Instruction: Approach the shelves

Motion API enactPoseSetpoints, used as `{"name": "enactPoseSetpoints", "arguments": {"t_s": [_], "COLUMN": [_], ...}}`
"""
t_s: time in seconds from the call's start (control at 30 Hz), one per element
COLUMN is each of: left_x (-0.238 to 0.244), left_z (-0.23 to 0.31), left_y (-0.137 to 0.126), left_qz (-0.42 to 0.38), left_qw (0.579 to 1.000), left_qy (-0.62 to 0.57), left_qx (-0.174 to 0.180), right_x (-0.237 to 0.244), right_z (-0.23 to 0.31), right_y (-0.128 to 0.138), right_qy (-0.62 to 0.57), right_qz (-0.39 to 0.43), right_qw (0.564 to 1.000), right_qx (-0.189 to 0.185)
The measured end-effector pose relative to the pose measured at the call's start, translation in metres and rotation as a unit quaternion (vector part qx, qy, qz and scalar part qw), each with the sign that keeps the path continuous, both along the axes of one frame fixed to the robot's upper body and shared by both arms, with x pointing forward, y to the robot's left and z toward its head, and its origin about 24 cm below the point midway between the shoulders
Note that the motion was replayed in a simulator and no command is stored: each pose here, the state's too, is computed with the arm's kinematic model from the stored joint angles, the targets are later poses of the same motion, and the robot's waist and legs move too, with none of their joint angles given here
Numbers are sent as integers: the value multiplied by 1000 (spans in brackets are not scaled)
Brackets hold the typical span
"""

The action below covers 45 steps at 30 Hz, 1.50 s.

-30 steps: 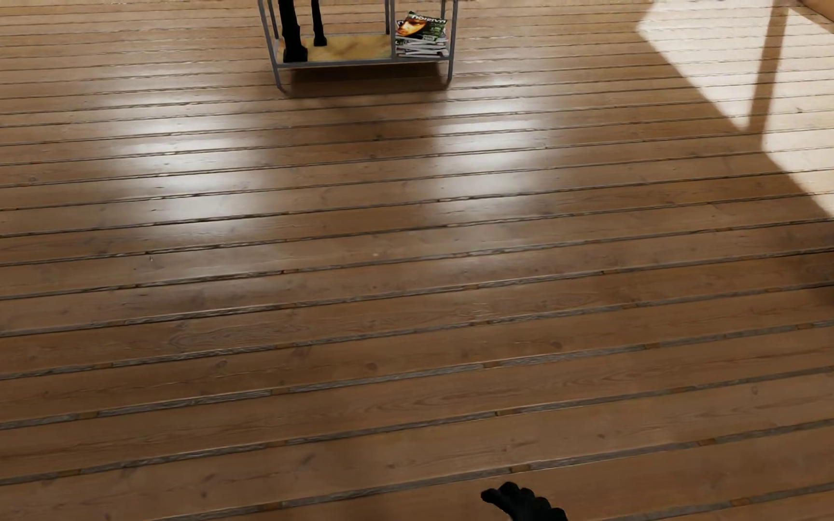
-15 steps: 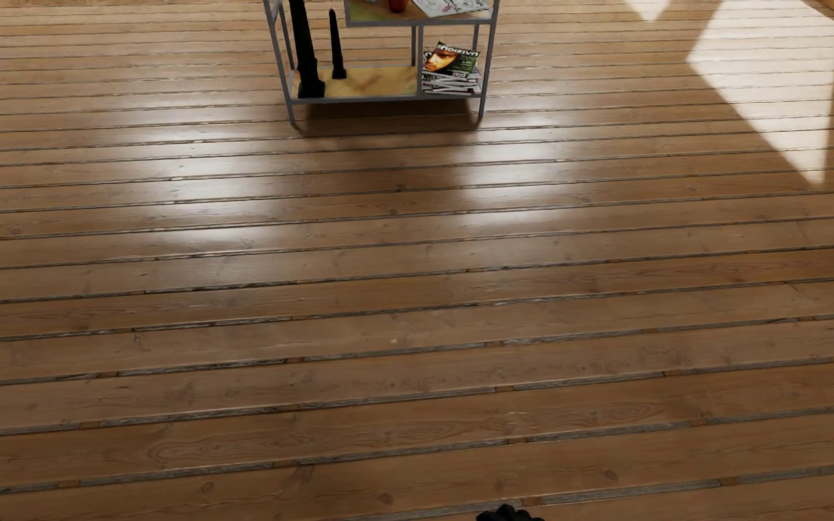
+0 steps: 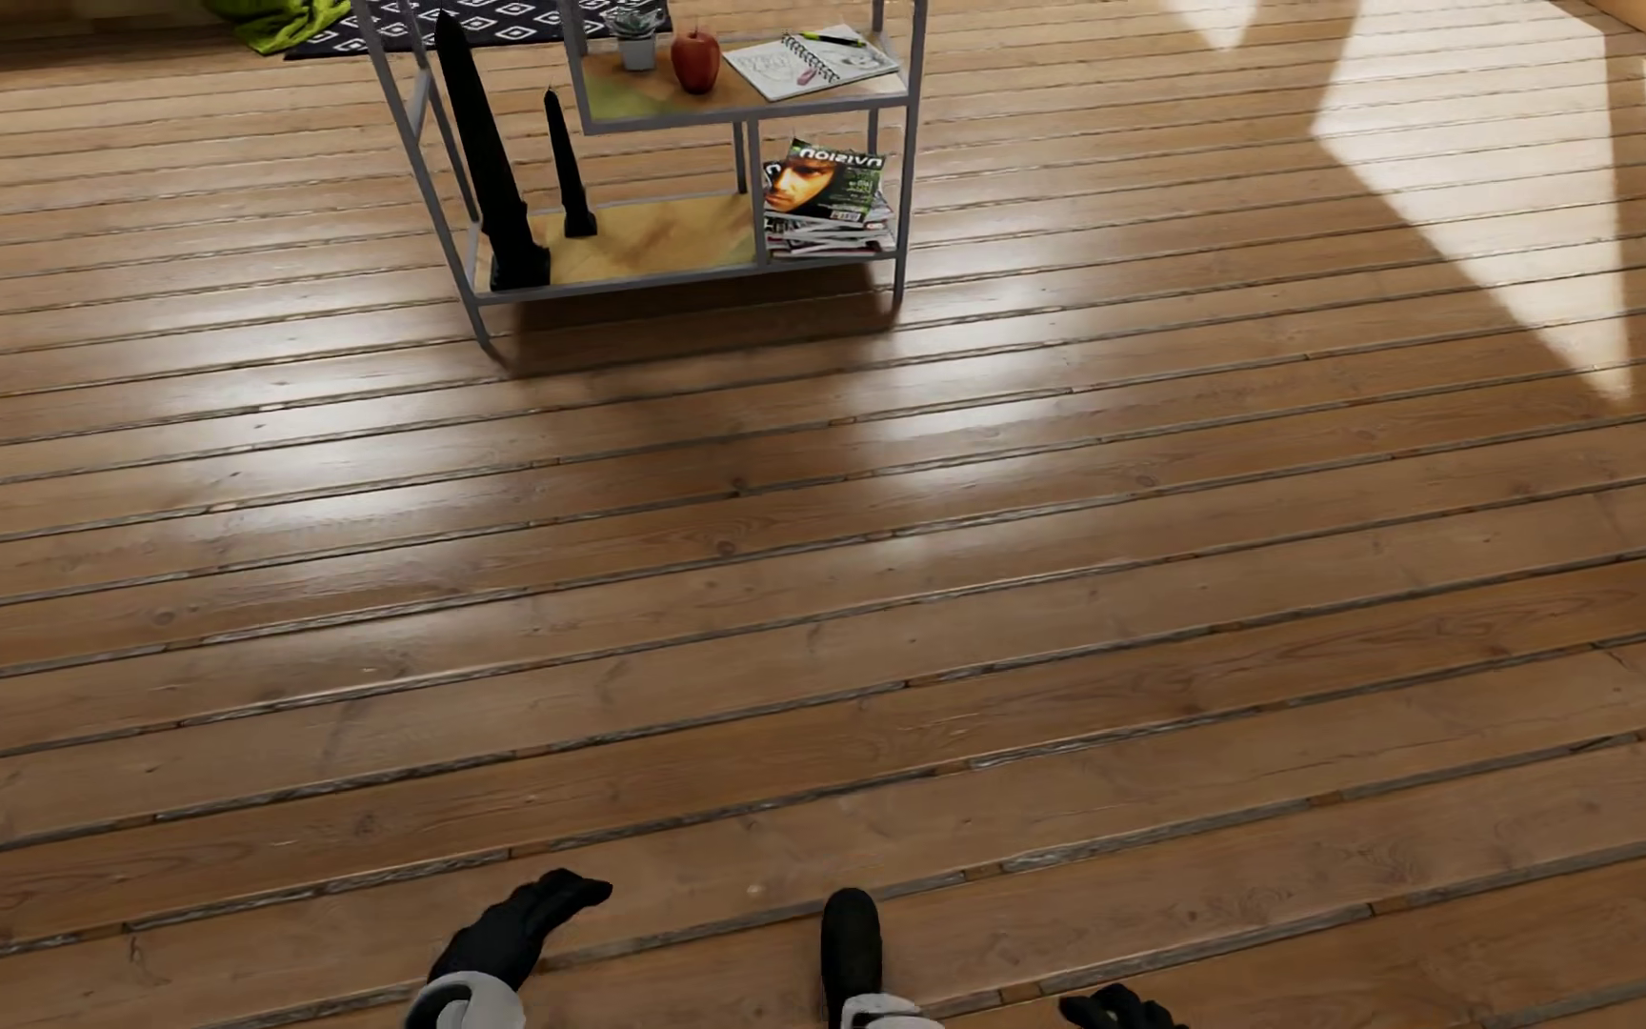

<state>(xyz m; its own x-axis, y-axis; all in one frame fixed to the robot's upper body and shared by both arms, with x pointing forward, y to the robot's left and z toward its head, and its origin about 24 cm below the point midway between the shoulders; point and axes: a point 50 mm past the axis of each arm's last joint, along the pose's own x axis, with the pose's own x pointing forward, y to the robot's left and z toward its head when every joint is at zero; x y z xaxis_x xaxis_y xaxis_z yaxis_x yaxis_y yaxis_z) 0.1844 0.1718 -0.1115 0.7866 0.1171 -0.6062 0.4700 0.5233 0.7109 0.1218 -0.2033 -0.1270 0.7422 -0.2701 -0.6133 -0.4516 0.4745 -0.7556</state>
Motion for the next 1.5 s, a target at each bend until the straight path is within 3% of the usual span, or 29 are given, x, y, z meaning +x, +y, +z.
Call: {"name": "enactPoseSetpoints", "arguments": {"t_s": [0.1,0.2,0.27,0.33,0.47,0.53,0.67,0.77,0.97,1.1,1.27,1.5], "left_x": [-10,-50,-66,-72,-91,-97,-102,-102,-104,-86,-53,-22], "left_z": [-5,-24,-30,-27,-22,-22,-28,-29,-36,-34,-27,-12], "left_y": [2,13,17,26,49,50,42,40,25,11,4,-10], "left_qz": [11,72,-1,-59,106,139,87,99,120,104,82,8], "left_qw": [1000,994,991,988,988,984,984,983,978,985,992,999], "left_qy": [6,79,130,138,112,112,157,155,172,137,93,42], "left_qx": [8,-3,18,40,21,19,23,15,-2,-23,-18,-27], "right_x": [-27,-54,-54,-38,17,47,85,90,30,9,-6,-28], "right_z": [-13,-28,-32,-31,-16,-1,26,30,-13,-21,-13,-21], "right_y": [6,18,27,35,49,58,76,85,58,29,-6,3], "right_qy": [42,105,121,104,30,-28,-115,-127,42,126,74,102], "right_qz": [-21,-26,8,43,91,104,140,150,116,188,-3,-3], "right_qw": [999,994,993,994,995,994,982,978,992,974,997,995], "right_qx": [1,10,13,14,20,34,60,68,30,-15,3,6]}}
